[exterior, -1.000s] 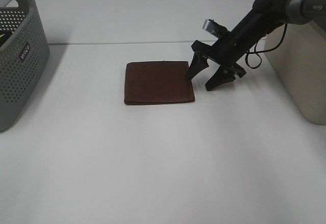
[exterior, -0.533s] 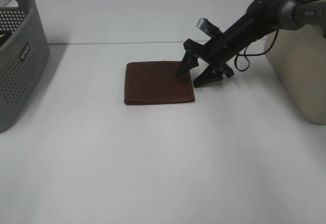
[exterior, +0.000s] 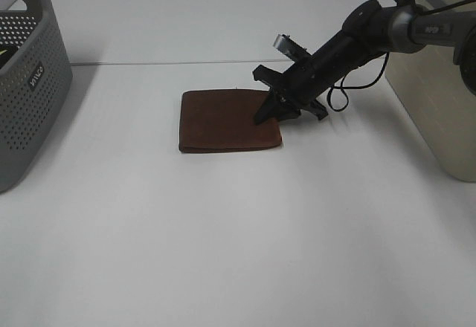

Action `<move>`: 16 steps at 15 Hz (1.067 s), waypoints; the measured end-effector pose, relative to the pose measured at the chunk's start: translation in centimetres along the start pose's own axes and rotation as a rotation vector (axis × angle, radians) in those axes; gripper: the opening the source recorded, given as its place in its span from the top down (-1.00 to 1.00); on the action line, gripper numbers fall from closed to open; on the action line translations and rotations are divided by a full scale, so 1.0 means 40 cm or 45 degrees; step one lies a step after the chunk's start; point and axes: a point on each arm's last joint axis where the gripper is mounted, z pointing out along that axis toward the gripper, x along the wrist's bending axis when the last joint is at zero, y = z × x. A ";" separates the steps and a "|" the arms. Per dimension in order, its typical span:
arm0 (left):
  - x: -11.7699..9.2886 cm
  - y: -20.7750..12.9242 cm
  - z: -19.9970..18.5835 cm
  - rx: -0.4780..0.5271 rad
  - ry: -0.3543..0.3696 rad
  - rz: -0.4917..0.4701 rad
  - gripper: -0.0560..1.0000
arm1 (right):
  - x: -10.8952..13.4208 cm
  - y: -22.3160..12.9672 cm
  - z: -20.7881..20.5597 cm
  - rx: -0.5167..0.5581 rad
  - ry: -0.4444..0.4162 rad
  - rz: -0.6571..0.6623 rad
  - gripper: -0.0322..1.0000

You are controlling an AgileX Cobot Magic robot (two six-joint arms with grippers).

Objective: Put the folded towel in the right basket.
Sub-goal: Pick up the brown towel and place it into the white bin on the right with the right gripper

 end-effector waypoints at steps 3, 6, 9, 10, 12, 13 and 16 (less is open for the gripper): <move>0.000 0.000 0.000 0.000 0.000 0.000 -0.95 | 0.004 0.001 -0.004 -0.003 -0.004 -0.008 0.78; 0.000 0.000 0.000 0.000 0.000 0.000 -0.95 | 0.062 0.023 -0.084 -0.076 -0.018 -0.088 0.78; 0.000 0.000 0.000 0.000 0.000 0.000 -0.95 | 0.165 0.041 -0.234 -0.201 -0.046 -0.225 0.78; 0.000 0.000 0.000 0.000 0.000 0.000 -0.95 | 0.231 0.039 -0.337 -0.287 -0.090 -0.312 0.78; 0.000 0.000 0.000 0.000 0.000 0.000 -0.95 | 0.284 0.026 -0.443 -0.370 -0.174 -0.388 0.78; 0.000 0.000 0.000 0.000 0.000 0.000 -0.95 | 0.304 0.014 -0.504 -0.414 -0.212 -0.399 0.78; 0.000 0.000 0.000 0.000 0.000 0.000 -0.95 | 0.298 -0.012 -0.651 -0.515 -0.324 -0.373 0.78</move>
